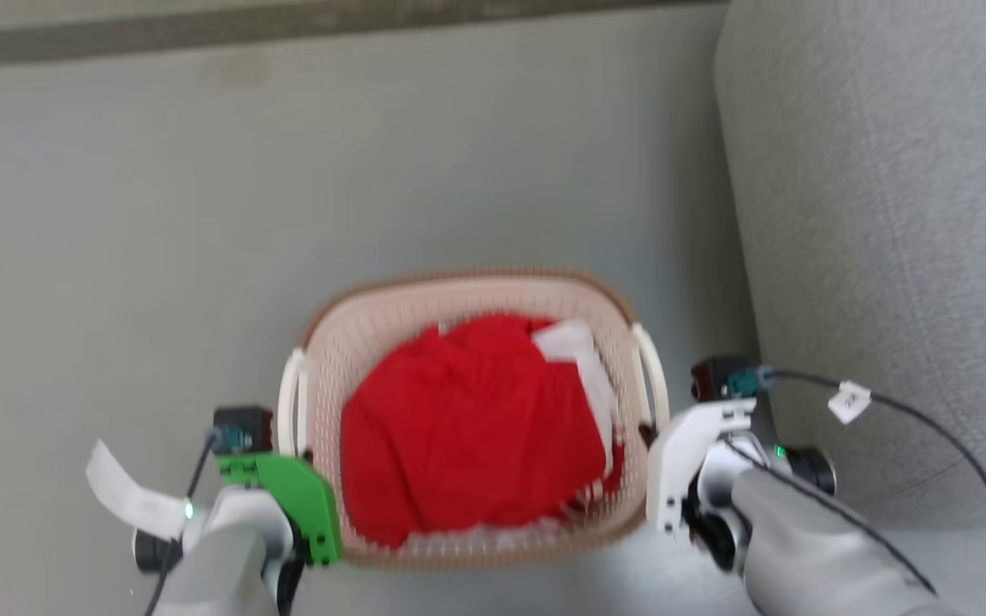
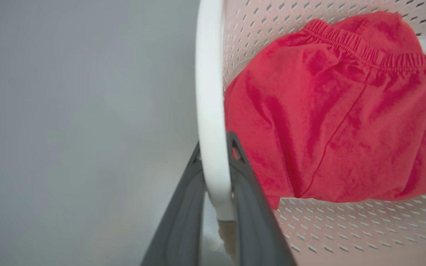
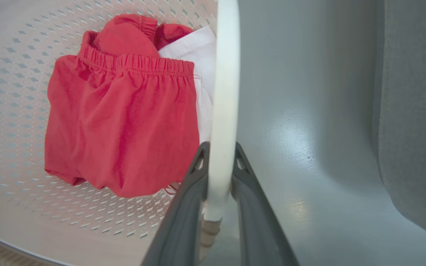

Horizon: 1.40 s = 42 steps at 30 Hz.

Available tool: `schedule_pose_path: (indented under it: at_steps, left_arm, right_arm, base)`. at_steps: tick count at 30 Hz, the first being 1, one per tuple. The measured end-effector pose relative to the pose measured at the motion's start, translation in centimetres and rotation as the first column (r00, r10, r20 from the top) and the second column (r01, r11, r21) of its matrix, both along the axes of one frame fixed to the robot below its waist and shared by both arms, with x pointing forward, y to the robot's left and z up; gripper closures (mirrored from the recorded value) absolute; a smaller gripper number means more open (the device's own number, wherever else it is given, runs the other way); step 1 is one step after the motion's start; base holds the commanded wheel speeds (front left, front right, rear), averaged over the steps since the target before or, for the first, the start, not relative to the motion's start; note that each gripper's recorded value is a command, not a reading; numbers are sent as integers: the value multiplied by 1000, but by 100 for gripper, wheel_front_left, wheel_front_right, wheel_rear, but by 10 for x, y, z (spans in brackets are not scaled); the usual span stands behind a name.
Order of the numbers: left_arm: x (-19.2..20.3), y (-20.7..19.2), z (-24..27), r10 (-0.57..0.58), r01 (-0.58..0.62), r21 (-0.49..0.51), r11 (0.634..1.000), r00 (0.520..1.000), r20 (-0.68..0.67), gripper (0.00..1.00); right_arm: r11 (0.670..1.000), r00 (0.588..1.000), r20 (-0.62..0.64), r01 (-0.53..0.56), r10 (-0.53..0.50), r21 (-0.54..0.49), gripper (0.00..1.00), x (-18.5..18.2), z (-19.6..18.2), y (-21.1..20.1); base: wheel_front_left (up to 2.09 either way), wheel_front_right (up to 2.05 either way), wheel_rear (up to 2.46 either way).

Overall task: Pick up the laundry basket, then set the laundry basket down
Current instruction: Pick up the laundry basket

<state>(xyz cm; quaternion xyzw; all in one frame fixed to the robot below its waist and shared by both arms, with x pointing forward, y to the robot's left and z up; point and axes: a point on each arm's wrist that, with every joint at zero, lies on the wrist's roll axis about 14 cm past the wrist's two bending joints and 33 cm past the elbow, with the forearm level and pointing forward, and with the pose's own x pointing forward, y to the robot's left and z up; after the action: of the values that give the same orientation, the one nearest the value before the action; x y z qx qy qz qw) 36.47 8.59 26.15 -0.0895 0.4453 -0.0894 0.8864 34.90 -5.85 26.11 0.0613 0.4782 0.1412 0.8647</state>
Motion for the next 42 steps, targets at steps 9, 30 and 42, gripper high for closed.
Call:
schedule_pose_path:
  at_steps: [9,30,42]
  left_arm:
    - [-35,-1,11,-11,11,-4,1000,1000,-28,100]
    - [-59,-2,17,-8,7,-15,1000,998,-63,100]
    - [-64,-6,23,-19,18,-12,1000,999,-45,100]
  right_arm:
    - [1000,999,-48,11,-10,13,100,-37,12,1]
    - [1000,994,-110,-10,10,4,100,-68,15,4]
    - [1000,995,-98,12,-12,1,100,-73,20,-1]
  base:
    - [0,0,0]
    - [0,0,0]
    - [0,0,0]
